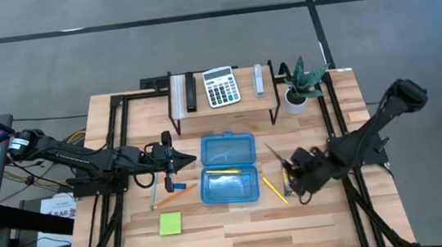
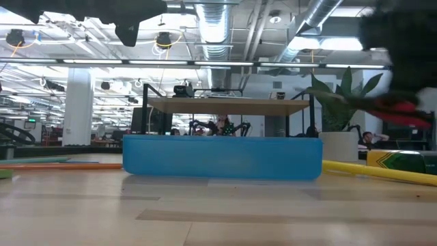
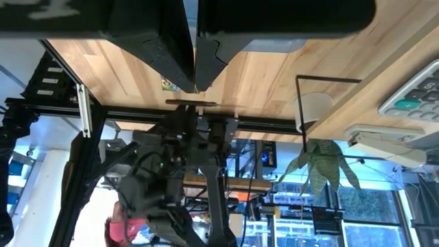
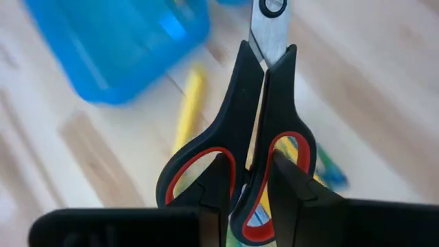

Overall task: Pack school essentials
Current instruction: Put the black scissors into the blue supply box, then put the yellow pen into the blue supply box

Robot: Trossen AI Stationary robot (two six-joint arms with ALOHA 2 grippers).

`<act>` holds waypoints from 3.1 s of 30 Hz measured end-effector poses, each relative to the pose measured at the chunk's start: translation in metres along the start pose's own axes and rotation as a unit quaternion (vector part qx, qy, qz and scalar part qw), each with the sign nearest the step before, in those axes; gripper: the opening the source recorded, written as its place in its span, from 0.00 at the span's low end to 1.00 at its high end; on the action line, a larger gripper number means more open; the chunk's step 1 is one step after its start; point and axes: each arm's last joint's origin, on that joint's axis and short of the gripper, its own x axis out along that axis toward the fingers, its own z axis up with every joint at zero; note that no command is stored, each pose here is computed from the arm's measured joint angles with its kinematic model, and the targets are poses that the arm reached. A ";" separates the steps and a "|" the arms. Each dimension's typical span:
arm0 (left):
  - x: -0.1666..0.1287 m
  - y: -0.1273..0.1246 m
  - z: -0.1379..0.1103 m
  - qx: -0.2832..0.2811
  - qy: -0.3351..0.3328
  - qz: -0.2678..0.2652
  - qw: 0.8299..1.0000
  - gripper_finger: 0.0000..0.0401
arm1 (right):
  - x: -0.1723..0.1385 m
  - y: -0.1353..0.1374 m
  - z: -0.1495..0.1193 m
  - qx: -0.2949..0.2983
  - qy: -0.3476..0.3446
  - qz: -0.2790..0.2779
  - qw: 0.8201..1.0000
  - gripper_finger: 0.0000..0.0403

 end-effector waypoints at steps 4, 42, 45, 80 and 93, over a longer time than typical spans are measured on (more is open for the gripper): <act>0.000 0.000 0.000 0.000 0.000 0.000 1.000 0.00 | -0.004 0.012 0.025 -0.033 -0.040 0.042 0.998 0.20; 0.000 0.000 0.000 0.003 -0.002 -0.002 1.000 0.00 | 0.115 0.099 0.098 -0.315 0.081 0.025 0.945 0.32; 0.000 0.000 0.000 0.003 0.000 0.000 1.000 0.00 | 0.114 0.098 0.100 -0.312 0.079 0.025 0.946 0.42; 0.000 0.000 0.000 0.000 0.001 0.000 1.000 0.00 | 0.098 0.039 0.033 -0.159 0.061 -0.022 0.985 0.54; 0.000 0.000 0.000 0.000 0.002 0.000 1.000 0.00 | 0.117 0.035 0.033 -0.150 0.087 -0.034 0.984 0.32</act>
